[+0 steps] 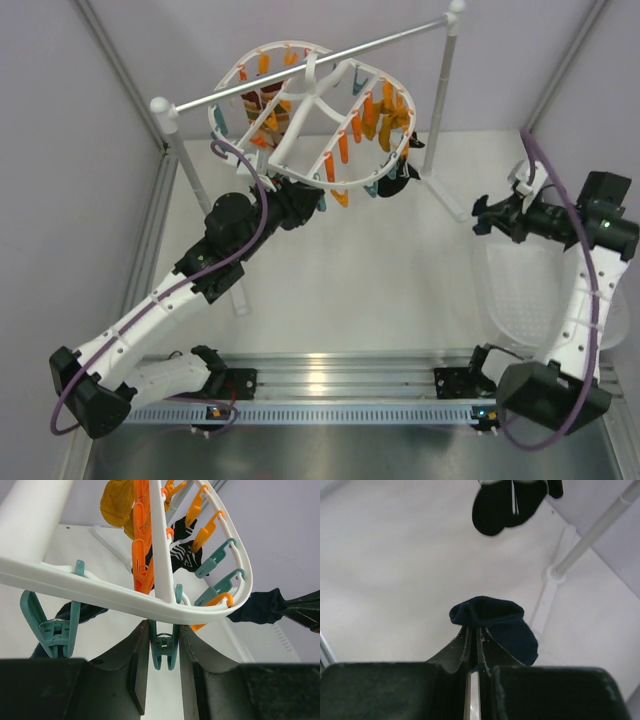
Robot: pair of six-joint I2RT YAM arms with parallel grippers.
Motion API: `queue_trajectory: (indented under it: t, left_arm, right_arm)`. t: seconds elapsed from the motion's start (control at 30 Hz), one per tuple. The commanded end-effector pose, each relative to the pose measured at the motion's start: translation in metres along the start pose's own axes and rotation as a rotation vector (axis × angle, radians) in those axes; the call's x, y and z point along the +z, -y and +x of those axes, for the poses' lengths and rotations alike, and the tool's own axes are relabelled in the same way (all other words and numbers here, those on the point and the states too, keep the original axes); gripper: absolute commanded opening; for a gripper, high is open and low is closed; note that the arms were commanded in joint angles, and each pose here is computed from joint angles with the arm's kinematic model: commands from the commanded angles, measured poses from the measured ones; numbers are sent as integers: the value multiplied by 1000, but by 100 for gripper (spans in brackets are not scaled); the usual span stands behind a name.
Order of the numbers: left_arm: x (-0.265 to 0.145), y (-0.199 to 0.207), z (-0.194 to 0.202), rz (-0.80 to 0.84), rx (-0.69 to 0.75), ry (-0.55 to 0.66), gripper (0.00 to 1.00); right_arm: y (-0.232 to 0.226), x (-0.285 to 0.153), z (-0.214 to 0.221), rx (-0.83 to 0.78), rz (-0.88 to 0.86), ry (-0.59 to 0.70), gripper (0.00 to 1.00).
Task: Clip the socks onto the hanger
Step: Pick up the sock from the bin, then clamp the sock onto the hanger.
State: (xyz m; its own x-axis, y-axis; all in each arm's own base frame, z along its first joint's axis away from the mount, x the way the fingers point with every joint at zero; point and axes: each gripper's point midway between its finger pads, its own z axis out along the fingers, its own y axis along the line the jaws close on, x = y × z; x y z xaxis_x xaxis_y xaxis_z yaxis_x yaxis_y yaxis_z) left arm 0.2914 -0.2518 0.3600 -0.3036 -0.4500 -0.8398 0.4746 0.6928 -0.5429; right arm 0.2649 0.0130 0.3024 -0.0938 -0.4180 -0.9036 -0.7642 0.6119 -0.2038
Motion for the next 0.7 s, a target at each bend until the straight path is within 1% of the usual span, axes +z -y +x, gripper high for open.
queue_trajectory:
  t: [0.0,0.03,0.07,0.1,0.13,0.17,0.2,0.27,0.3,0.37,0.4,0.43,0.47,0.53,0.57,0.67]
  left_arm:
    - [-4,10,-35,23,-22,112,0]
    - [-4,10,-36,25,-26,117,0]
    - [-4,11,-35,28,-32,113,0]
    - [-4,10,-33,30,-33,110,0]
    - [-4,12,-33,35,-39,108,0]
    - [-4,12,-31,38,-42,105,0]
    - [-3,12,-30,39,-44,102,0]
    - [-3,12,-30,45,-52,106,0]
    - [-3,14,-30,51,-54,106,0]
    - [-2,13,-28,51,-61,100,0]
    - [-2,13,-27,55,-61,97,0]
    - [-2,13,-27,56,-64,95,0]
    - [-3,14,-25,58,-70,93,0]
    - [-3,14,-24,62,-73,91,0]
    - [-2,14,-23,61,-80,88,0]
    - [0,13,-20,62,-88,81,0]
  right_arm:
    - [-48,31,-52,6,-123,249,0]
    - [-55,36,-59,163,-110,271,0]
    - [-45,29,-88,-16,1,372,0]
    - [-62,45,-79,5,-46,389,0]
    - [-69,50,-85,-1,-50,410,0]
    - [-67,58,-86,-5,-10,407,0]
    - [-89,72,-91,-17,-85,414,0]
    - [-94,87,-96,-3,-90,423,0]
    - [-110,97,-99,-11,-137,427,0]
    - [-112,114,-96,-8,-121,396,0]
    - [-125,120,-101,-21,-155,396,0]
    - [-125,131,-97,-4,-149,371,0]
    - [-126,134,-106,-12,-145,397,0]
    - [-139,142,-113,2,-174,408,0]
    - [-137,148,-115,5,-152,414,0]
    - [-157,158,-127,9,-188,443,0]
